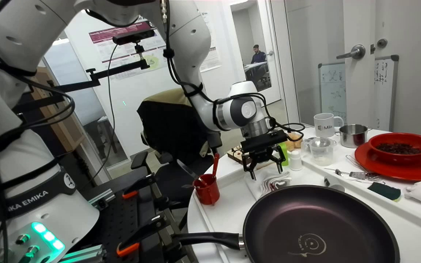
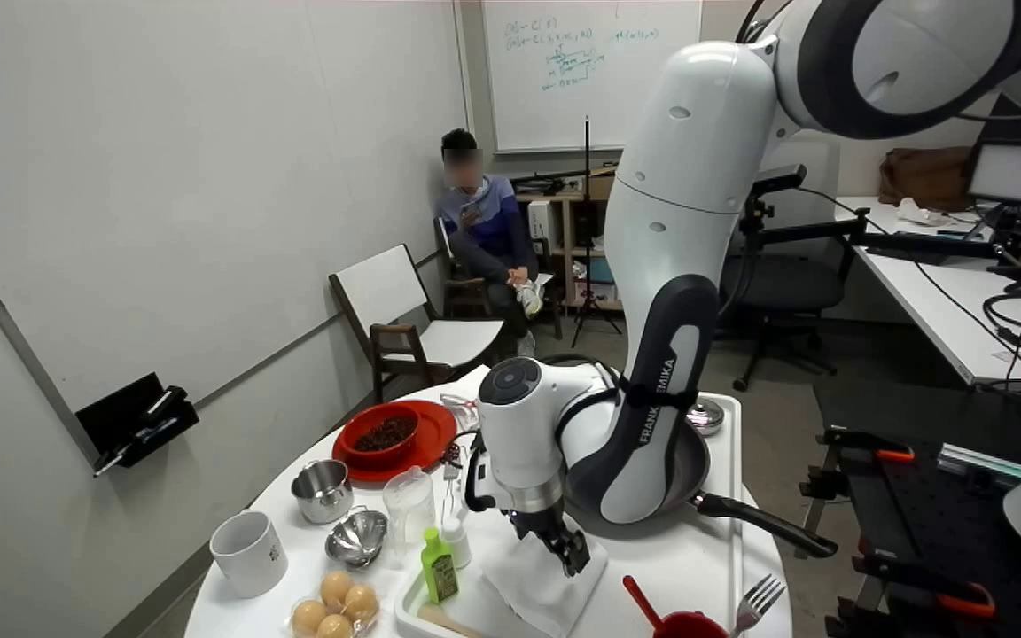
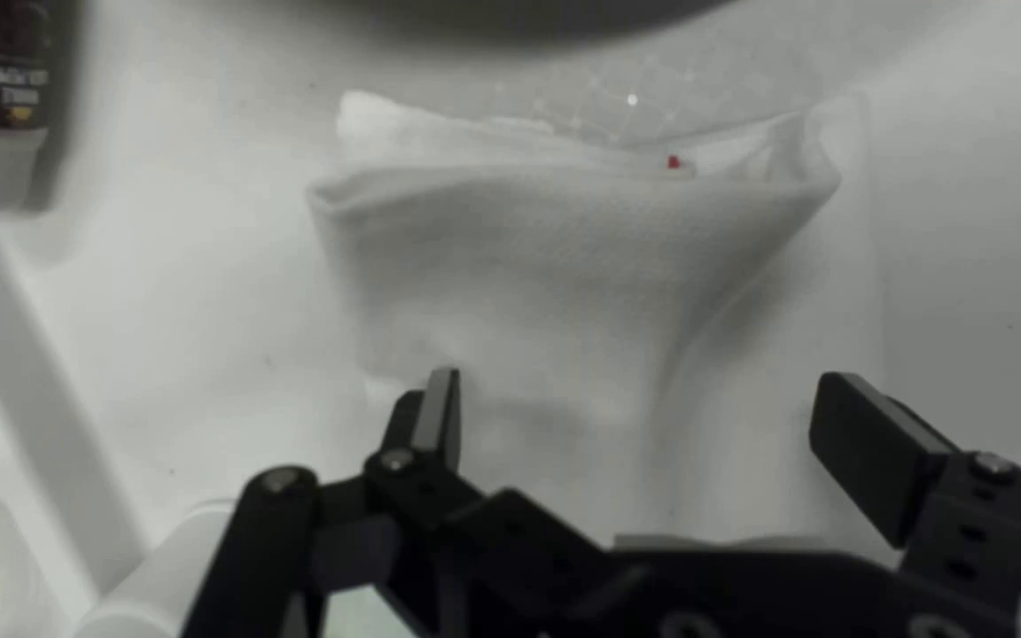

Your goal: Use the white towel to wipe the pan

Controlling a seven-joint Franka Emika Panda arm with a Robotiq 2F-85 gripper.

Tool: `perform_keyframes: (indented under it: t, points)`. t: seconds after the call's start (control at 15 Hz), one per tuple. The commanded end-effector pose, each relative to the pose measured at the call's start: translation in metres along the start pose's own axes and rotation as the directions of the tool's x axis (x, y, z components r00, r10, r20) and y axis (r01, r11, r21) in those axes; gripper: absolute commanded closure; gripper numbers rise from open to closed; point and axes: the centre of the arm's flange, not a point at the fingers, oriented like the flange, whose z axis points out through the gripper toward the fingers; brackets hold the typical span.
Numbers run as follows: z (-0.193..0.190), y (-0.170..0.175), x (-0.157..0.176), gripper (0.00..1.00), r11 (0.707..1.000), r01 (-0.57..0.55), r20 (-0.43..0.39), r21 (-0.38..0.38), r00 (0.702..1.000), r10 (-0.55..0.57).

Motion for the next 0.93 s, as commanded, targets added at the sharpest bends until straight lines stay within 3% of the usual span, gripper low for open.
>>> perform_keyframes:
  t: [0.0, 0.07, 0.2, 0.27, 0.8, 0.87]
  points:
    - [0.0195, 0.0007, 0.0044, 0.04, 1.0, 0.013, 0.02, -0.017, 1.0, -0.013]
    - [0.0224, -0.0002, 0.0048, 0.05, 1.0, 0.017, 0.023, -0.017, 1.0, -0.016]
    - [0.027, -0.0017, 0.006, 0.29, 1.0, 0.02, 0.025, -0.013, 0.999, -0.02]
    - [0.028, -0.002, 0.0065, 0.32, 1.0, 0.019, 0.025, -0.013, 1.0, -0.019]
    - [0.0204, 0.0065, 0.0072, 0.93, 0.999, -0.019, 0.001, -0.031, 1.0, 0.019]
    - [0.0196, 0.0068, 0.0073, 0.94, 0.999, -0.022, -0.001, -0.034, 1.0, 0.022]
